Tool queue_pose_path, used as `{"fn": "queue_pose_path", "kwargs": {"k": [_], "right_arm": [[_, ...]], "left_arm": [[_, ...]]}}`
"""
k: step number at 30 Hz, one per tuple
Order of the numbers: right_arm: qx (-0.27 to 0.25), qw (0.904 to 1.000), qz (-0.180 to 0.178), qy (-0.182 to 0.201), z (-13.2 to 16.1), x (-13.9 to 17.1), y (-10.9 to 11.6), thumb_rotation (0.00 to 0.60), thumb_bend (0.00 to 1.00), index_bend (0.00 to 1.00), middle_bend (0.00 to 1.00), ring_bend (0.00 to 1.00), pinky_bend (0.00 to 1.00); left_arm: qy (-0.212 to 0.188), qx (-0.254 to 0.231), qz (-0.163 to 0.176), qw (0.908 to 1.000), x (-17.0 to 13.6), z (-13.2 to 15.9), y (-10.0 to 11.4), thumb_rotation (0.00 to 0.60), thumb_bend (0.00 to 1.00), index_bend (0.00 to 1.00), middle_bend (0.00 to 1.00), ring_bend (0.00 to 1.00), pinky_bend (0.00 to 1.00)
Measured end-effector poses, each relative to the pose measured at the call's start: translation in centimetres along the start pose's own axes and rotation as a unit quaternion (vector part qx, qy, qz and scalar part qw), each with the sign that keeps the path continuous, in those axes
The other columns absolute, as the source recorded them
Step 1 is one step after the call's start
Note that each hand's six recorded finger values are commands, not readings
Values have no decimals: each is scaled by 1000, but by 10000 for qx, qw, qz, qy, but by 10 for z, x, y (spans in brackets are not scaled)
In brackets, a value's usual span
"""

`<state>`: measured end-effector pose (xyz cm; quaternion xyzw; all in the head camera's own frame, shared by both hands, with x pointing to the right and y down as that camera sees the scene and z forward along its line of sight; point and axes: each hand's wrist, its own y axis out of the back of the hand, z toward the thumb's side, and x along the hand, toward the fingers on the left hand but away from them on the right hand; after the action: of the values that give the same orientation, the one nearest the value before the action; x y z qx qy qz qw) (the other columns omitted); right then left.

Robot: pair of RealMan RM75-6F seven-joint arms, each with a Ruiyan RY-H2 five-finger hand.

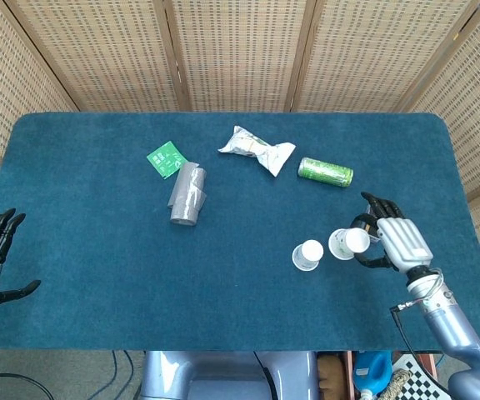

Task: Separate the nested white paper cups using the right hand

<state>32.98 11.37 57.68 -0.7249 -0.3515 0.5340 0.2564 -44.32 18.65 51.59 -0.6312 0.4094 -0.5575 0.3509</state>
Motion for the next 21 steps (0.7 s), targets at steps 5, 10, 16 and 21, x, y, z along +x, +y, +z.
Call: {"fn": "queue_pose_path", "kwargs": {"k": [5,10,16,21], "right_arm": [[160,9995,37,-287,-29,-5,-9,600,406,416,0,0,0],[140,9984,233,-499,-51,-6,-23,600,406,416,0,0,0],[152,9975,425,-552,-60,-9,-38,600,406,416,0,0,0],[86,9968,535,-593,-64,-13,-51,600,405,416,0,0,0]], "left_arm": [[17,-5,-4,10000,0,-1,0,600,63,0,0,0,0],[16,2,-23,10000,1,0,-1,600,63,0,0,0,0],[15,0,-47,10000,1,0,-2,600,63,0,0,0,0],[21,-4,-56,10000,1,0,-2,600,63,0,0,0,0]]}}
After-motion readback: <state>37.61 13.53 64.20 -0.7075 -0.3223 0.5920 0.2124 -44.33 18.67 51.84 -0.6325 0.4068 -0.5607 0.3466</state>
